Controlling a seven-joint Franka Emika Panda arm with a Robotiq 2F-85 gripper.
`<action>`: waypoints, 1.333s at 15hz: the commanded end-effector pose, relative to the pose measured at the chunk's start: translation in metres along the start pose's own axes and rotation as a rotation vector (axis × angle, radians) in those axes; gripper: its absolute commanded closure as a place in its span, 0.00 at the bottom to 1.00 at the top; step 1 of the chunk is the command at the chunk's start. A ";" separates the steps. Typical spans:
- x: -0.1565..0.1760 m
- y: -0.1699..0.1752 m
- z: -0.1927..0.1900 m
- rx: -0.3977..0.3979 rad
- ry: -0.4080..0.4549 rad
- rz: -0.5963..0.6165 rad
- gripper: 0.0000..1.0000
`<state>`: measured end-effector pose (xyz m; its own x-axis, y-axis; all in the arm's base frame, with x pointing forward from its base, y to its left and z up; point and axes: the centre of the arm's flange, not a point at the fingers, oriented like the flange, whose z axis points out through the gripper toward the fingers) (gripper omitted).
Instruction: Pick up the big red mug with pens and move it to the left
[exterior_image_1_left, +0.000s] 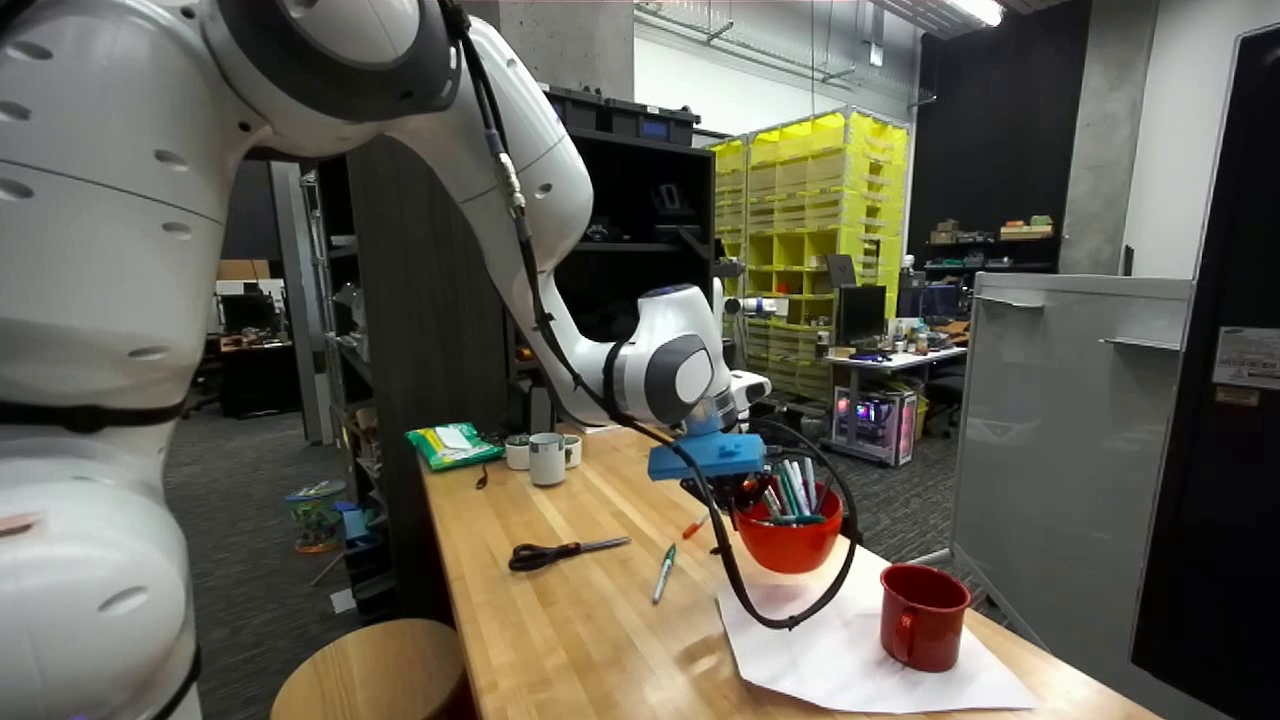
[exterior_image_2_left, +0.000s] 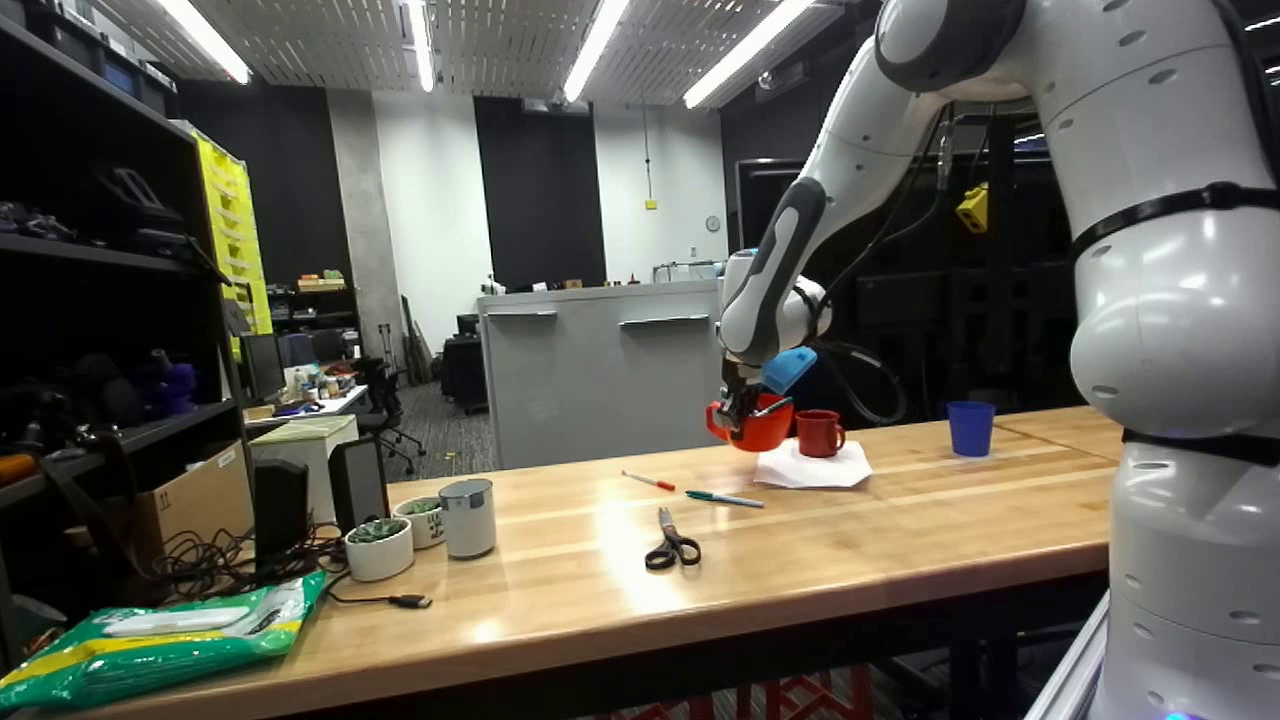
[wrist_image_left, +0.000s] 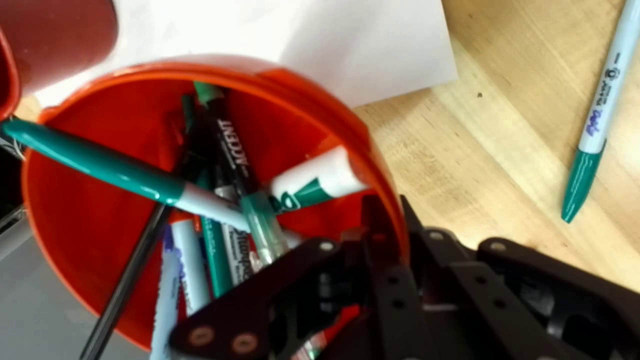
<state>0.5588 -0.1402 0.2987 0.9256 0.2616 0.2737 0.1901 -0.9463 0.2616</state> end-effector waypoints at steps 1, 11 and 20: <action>0.012 -0.019 -0.022 -0.020 0.040 -0.085 0.98; 0.092 -0.073 -0.015 -0.077 0.058 -0.401 0.98; 0.164 -0.161 -0.001 -0.069 -0.028 -0.808 0.98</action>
<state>0.6529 0.0318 0.3039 0.6143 0.7884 0.0320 0.7065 -0.5676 0.4227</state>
